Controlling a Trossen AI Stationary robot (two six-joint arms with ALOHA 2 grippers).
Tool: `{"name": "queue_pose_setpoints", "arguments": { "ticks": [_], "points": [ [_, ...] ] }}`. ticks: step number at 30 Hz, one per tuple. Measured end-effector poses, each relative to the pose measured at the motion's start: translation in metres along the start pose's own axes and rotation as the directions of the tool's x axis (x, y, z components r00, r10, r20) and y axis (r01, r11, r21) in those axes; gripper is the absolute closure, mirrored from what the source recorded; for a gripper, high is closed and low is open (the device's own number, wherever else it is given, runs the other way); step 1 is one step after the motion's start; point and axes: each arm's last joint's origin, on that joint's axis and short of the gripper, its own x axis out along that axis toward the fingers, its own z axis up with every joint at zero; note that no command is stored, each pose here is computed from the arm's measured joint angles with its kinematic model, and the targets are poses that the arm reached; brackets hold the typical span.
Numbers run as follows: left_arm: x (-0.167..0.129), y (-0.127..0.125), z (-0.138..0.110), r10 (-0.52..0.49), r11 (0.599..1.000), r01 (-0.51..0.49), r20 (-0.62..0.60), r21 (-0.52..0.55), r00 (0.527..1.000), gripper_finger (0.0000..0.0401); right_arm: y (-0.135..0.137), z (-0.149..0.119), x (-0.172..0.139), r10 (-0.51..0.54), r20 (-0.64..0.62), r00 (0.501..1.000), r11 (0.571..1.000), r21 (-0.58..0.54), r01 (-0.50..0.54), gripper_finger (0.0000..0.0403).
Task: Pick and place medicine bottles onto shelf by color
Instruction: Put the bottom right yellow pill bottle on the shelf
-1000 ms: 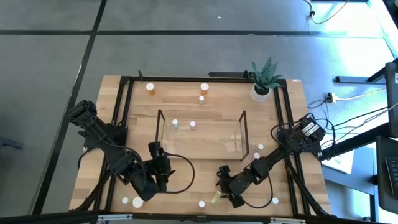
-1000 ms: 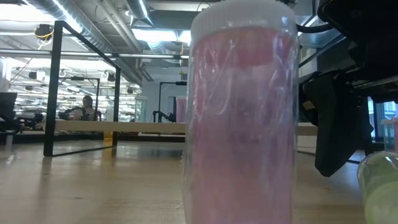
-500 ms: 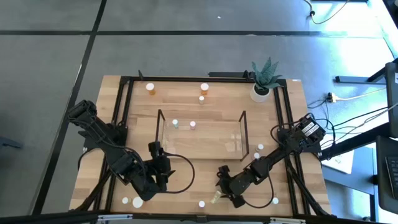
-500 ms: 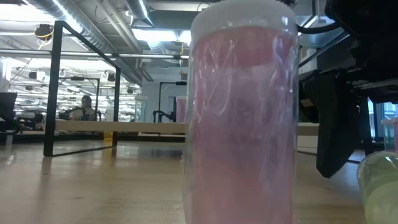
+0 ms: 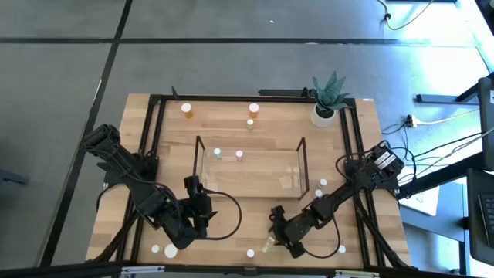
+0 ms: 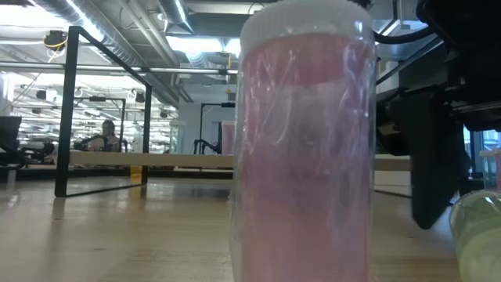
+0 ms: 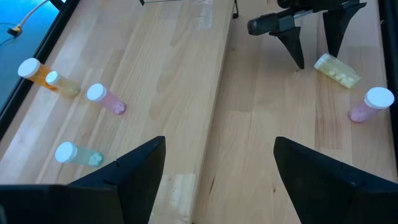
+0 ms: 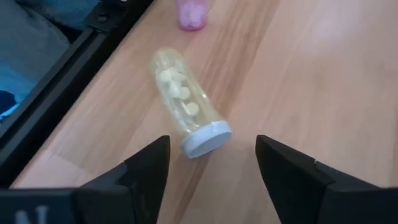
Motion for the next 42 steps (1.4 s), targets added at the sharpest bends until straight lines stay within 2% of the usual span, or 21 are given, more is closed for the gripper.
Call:
{"name": "queue_pose_setpoints", "arguments": {
  "ticks": [9, 12, 31, 42],
  "points": [
    [0.0000, 0.0001, 0.0000, 0.001, 1.000, -0.001, 0.000, 0.001, 1.000, 0.0108, 0.0009, -0.0003, 0.0033, 0.017, 0.016, 1.000, 1.000, 0.001, -0.017, 0.0216],
    [-0.0001, 0.0001, 0.0000, 0.000, 1.000, 0.000, 0.000, 0.001, 1.000, 0.0108, 0.0015, 0.0029, 0.0032, 0.022, 0.049, 0.999, 1.000, 0.004, -0.023, 0.0221],
    [0.0000, 0.0001, -0.0001, 0.001, 1.000, -0.001, -0.001, 0.001, 1.000, 0.0108, 0.0012, 0.0014, 0.0033, 0.019, 0.033, 0.999, 0.999, -0.050, -0.017, 0.0223],
    [0.0000, 0.0002, -0.0001, 0.001, 1.000, -0.001, -0.001, 0.001, 1.000, 0.0108, 0.0012, 0.0015, 0.0033, 0.019, 0.034, 0.999, 0.997, -0.072, -0.016, 0.0273]
  ]
}}
